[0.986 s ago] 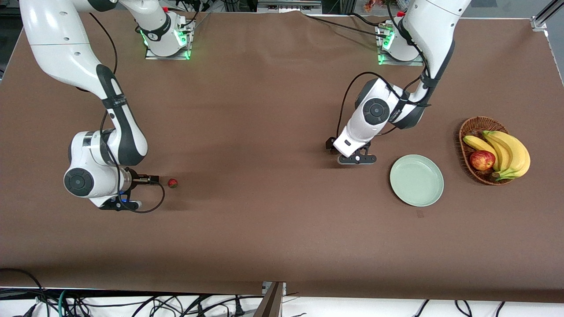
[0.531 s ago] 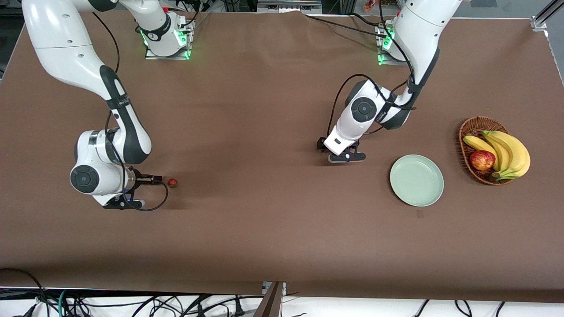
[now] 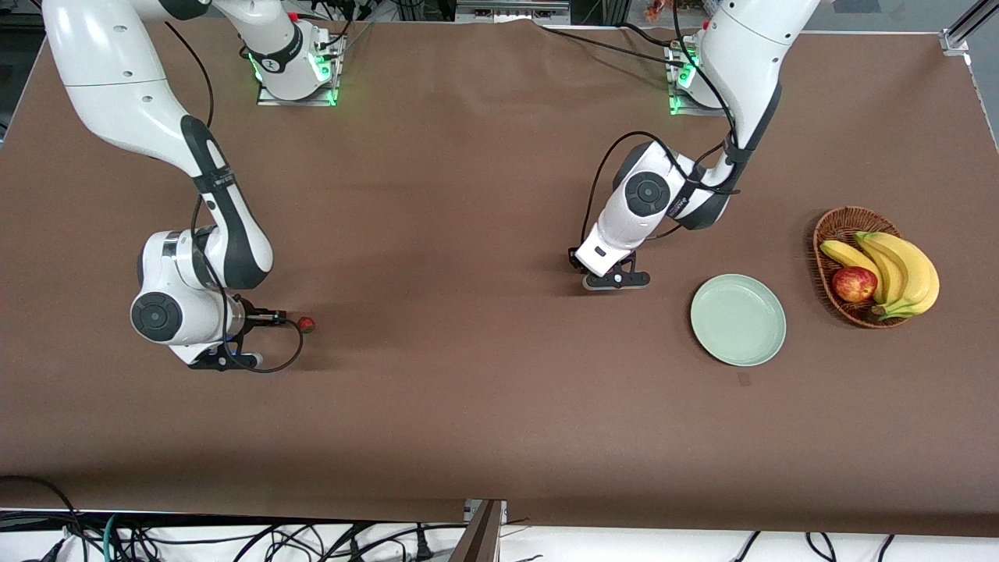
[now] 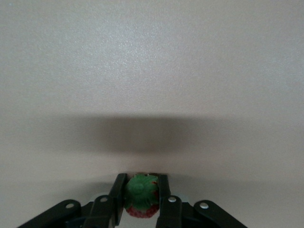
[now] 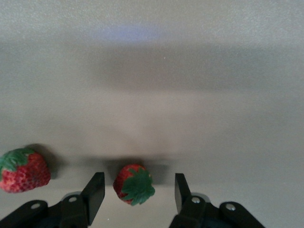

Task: Collect all strawberries into plate
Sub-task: 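Grasp the middle strawberry with the left gripper while the right gripper grasps another, then lower the strawberry onto the plate with the left gripper while the right gripper carries another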

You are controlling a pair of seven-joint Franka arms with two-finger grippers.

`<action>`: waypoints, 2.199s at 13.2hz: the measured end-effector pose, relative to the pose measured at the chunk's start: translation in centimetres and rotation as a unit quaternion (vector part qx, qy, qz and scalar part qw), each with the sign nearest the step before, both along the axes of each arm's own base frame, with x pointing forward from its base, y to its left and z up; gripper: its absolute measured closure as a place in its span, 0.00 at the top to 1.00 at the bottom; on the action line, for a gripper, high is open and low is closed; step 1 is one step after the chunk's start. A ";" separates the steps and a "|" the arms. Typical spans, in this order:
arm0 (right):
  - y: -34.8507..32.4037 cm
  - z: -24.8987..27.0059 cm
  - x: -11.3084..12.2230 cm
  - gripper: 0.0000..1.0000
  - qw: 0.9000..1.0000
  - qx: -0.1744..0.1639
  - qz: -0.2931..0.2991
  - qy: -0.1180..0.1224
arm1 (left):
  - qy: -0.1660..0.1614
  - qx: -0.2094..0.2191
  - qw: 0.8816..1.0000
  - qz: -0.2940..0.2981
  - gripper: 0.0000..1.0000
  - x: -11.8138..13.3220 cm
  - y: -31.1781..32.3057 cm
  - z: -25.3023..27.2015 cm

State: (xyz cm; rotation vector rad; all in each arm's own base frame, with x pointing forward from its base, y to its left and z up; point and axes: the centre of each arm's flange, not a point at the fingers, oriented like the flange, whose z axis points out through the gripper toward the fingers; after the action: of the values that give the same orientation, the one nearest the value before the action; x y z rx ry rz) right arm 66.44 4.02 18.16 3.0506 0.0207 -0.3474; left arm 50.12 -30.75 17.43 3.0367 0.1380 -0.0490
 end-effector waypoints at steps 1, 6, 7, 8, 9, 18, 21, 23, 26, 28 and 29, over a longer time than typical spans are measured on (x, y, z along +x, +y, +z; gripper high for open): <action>0.0 -0.1 -0.1 0.57 1.000 0.000 0.000 0.001 | 0.003 0.002 1.000 0.000 0.32 0.1 0.1 0.2; 0.1 -0.1 -0.1 0.32 1.000 0.001 0.001 0.000 | 0.064 0.048 0.997 -0.005 0.32 2.1 3.2 7.2; 0.1 -0.1 -0.1 0.32 1.000 0.001 0.001 0.000 | 0.077 0.053 0.995 -0.023 0.32 2.8 4.7 8.8; 0.2 0.0 0.0 0.32 1.000 0.001 0.001 -0.002 | 0.087 0.054 0.994 -0.048 0.32 3.8 6.8 10.2; 0.2 0.4 0.3 0.32 1.000 0.002 0.001 -0.007 | 0.094 0.049 0.992 -0.074 0.32 4.9 9.4 11.2; 15.6 8.8 0.7 0.32 0.996 0.067 -0.012 -0.050 | 0.053 -0.024 0.962 -0.266 0.32 9.9 32.2 3.9; 23.7 8.7 -1.4 0.32 0.994 0.079 -0.045 -0.064 | 0.044 -0.030 0.957 -0.286 0.38 10.1 31.4 1.5; 29.4 8.4 -3.2 0.32 0.992 0.082 -0.067 -0.071 | 0.040 -0.030 0.956 -0.289 0.56 10.3 31.0 1.7; 37.5 8.6 -5.3 0.32 0.988 0.095 -0.092 -0.080 | 0.037 -0.029 0.956 -0.289 0.90 10.6 31.1 2.0; 42.7 9.0 -6.6 0.32 0.983 0.114 -0.113 -0.092 | 0.037 -0.029 0.956 -0.289 1.00 10.6 31.1 2.0; 45.3 8.9 -7.3 0.32 0.979 0.127 -0.123 -0.100 | 0.040 -0.030 0.956 -0.290 1.00 10.6 31.0 2.1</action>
State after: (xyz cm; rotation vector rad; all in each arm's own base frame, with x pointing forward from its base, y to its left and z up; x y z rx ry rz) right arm 59.12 49.33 27.07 3.3326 -0.3540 -0.0512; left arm 60.68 0.28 19.52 2.8979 -0.7343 -0.2131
